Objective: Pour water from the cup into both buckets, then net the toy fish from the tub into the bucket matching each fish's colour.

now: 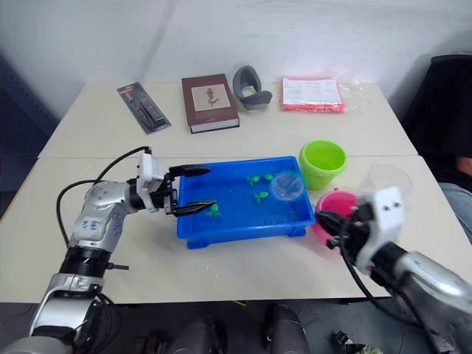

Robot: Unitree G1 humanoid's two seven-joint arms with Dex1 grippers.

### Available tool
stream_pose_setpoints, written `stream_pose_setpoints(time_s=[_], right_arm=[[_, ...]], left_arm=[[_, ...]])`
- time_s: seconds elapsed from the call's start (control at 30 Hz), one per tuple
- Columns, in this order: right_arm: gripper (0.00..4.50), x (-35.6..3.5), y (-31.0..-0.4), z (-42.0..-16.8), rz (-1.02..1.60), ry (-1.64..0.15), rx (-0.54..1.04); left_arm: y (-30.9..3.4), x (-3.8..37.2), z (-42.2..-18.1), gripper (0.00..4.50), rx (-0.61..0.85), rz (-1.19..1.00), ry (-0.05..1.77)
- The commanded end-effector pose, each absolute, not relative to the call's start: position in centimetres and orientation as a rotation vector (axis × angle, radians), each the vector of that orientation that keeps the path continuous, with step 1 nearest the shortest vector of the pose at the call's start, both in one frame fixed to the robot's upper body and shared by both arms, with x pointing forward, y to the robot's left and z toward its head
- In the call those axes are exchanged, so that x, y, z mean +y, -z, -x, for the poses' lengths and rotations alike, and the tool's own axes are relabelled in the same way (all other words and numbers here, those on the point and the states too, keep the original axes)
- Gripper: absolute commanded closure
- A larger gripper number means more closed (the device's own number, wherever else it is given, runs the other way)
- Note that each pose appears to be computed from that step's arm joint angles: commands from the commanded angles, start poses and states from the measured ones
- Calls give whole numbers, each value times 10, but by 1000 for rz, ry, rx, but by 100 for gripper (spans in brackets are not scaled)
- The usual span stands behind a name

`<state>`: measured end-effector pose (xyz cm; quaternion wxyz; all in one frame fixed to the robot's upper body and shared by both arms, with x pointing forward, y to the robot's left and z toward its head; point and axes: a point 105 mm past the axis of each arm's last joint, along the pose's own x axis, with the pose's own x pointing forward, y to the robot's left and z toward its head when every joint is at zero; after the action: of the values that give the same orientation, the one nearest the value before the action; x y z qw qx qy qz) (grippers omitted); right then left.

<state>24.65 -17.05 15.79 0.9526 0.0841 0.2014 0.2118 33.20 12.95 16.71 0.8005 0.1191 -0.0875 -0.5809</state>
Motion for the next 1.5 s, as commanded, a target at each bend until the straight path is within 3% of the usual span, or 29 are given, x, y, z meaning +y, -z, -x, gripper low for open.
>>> stream_pose_setpoints(time_s=[0.03,0.3,0.63,1.03,1.5], right_arm=[[450,-170,-155,-258,-204,-387,466],[450,-156,-156,-288,-318,-358,534],[450,-154,-148,-303,-317,-326,645],[450,-155,-151,-338,-353,-278,539],[450,-152,-169,-323,-246,-380,386]], left_arm=[[-178,133,-328,2,-231,-286,1223],[-175,135,-322,2,-224,-296,1199],[-175,139,-317,2,-228,-304,1167],[-174,139,-316,2,-230,-298,1155],[-172,137,-315,2,-229,-286,1159]])
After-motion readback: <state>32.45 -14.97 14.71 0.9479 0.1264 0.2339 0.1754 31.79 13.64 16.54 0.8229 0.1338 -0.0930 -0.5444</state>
